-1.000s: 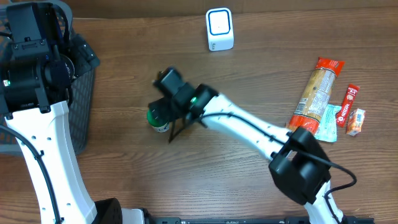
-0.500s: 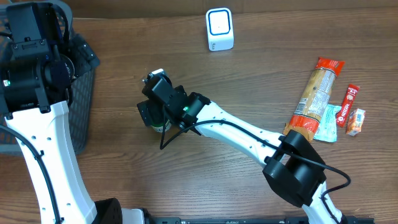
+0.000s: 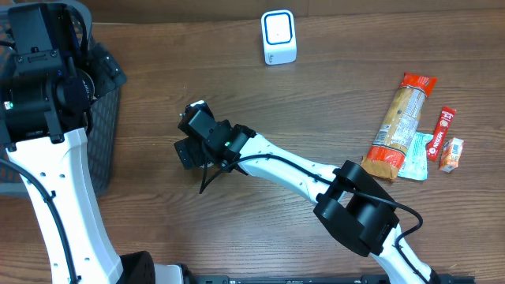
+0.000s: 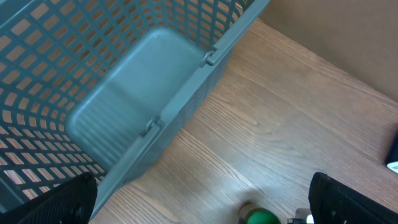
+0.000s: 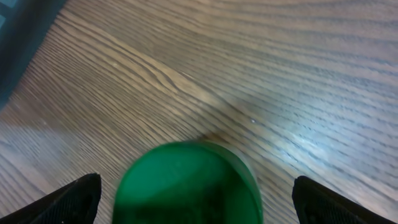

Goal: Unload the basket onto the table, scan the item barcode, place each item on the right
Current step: 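Move the right gripper left over the green-lidded jar, then lower the right gripper around the jar and align with it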

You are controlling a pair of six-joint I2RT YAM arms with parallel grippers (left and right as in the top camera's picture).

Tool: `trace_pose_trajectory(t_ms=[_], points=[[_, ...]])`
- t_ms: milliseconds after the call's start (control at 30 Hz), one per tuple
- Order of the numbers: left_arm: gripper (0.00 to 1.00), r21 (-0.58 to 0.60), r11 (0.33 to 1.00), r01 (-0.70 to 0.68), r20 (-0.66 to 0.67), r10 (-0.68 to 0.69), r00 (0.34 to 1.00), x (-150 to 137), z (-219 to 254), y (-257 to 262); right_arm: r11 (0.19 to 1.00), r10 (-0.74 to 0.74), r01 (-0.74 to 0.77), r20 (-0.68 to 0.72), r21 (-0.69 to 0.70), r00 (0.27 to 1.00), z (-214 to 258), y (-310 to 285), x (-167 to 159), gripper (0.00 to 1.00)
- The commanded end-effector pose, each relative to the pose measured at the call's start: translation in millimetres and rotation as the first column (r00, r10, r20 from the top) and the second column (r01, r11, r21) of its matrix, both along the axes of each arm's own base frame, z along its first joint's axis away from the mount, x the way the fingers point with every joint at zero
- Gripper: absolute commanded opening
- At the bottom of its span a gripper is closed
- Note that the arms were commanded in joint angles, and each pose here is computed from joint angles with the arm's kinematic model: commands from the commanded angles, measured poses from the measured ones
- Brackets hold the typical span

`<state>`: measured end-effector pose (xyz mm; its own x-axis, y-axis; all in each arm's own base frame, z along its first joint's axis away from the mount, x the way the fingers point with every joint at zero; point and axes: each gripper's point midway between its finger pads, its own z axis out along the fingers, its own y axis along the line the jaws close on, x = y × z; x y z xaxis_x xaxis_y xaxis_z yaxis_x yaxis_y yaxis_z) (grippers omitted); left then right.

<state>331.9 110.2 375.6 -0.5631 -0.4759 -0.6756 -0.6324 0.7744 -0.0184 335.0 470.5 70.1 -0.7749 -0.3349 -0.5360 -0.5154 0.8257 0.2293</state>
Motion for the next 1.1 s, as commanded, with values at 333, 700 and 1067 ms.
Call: trace_pose_trajectory(t_ms=[333,700,1067], points=[[1.0,0.015,1.0,-0.006,0.0,0.006,1.0,1,2,4,0.972,-0.124,0.123,0.009,-0.2,0.992,-19,-64,23,1.0],[1.0,0.015,1.0,-0.006,0.0,0.006,1.0,1,2,4,0.892,-0.254,0.222,-0.03,-0.393,0.967,-33,-144,41,1.0],[1.0,0.015,1.0,-0.006,0.0,0.006,1.0,1,2,4,0.941,-0.26,0.224,-0.121,-0.253,0.958,-22,-134,56,1.0]])
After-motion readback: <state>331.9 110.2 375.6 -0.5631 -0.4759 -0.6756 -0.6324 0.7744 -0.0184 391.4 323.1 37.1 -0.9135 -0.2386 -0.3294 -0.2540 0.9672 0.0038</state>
